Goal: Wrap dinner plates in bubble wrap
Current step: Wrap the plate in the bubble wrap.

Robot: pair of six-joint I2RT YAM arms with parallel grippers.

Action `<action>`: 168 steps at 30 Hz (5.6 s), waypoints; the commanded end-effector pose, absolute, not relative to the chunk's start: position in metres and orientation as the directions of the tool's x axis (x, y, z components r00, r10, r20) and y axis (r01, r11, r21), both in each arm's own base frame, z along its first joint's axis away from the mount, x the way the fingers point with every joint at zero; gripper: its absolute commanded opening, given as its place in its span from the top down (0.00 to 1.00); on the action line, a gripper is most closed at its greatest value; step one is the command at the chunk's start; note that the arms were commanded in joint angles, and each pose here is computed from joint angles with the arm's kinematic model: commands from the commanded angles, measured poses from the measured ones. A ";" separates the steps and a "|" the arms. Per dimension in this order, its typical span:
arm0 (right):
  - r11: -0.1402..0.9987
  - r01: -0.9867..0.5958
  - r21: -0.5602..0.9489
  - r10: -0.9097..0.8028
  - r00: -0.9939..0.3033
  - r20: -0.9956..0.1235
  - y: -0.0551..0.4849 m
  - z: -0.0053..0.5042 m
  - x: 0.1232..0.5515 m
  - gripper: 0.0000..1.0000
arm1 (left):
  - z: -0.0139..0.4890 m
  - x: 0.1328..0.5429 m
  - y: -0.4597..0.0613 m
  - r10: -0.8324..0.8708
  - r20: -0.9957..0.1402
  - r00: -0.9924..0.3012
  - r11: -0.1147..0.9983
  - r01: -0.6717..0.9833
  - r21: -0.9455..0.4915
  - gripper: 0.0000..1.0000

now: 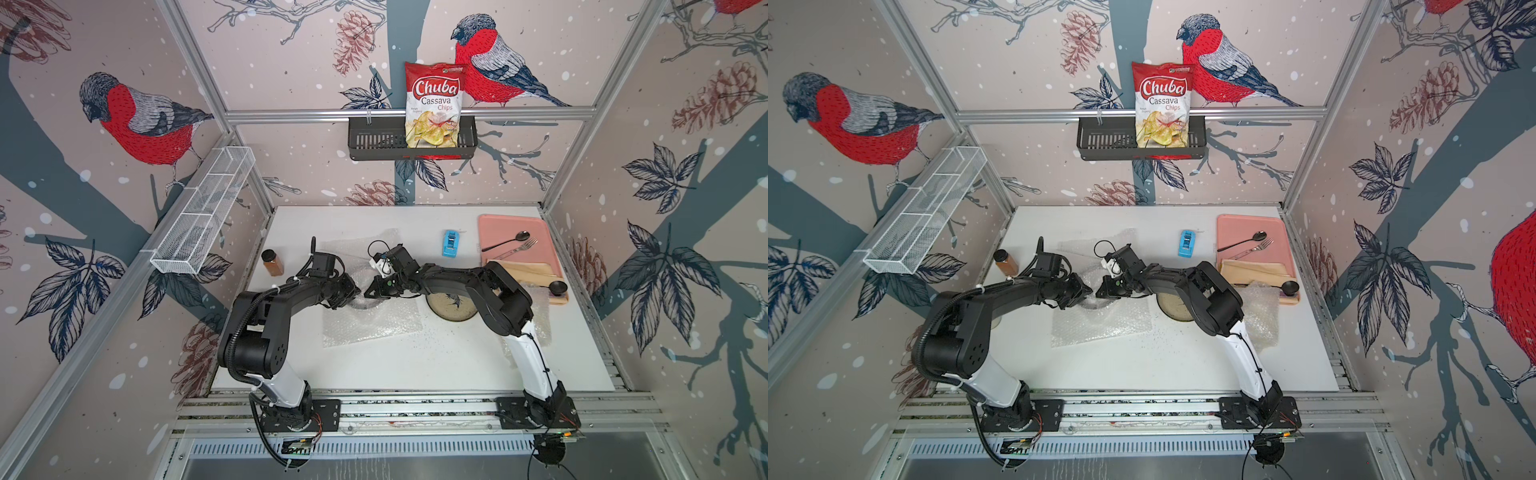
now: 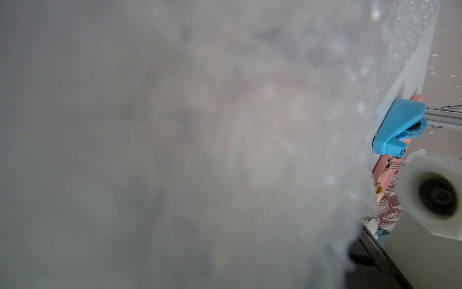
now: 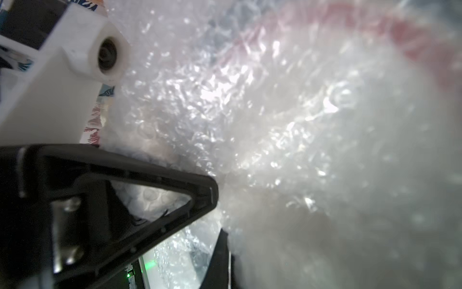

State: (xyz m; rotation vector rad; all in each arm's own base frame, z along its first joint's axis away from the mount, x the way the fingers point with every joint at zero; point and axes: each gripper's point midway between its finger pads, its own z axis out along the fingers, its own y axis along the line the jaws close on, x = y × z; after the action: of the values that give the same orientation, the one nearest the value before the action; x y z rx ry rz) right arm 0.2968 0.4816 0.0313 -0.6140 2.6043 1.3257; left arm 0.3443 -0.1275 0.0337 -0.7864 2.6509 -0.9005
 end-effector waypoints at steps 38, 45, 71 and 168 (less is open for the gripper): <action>0.640 -0.353 0.682 -0.277 -0.934 -0.224 0.448 -0.015 0.303 0.94 | 0.064 0.465 0.051 -0.810 -0.203 -0.551 0.554 -0.603 -0.573 0.56; 0.650 -0.339 0.680 -0.274 -0.939 -0.206 0.449 -0.023 0.304 0.94 | 0.087 0.467 0.038 -0.791 -0.203 -0.577 0.558 -0.544 -0.627 0.90; 0.673 -0.312 0.671 -0.260 -0.949 -0.180 0.455 -0.038 0.310 0.95 | 0.119 0.342 -0.130 -0.671 0.027 -0.741 0.462 -0.446 -0.766 0.96; 0.714 -0.442 0.542 -0.381 -0.896 -0.228 0.447 -0.033 0.274 0.94 | 0.069 0.360 -0.134 -0.503 0.024 -0.864 0.610 -0.374 -0.699 0.79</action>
State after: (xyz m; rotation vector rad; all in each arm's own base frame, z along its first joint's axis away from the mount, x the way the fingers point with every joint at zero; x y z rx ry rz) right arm 0.2927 0.4891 0.0190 -0.7419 2.5405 1.2075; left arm 0.3562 -0.1275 0.0720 -0.8043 2.6509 -1.0789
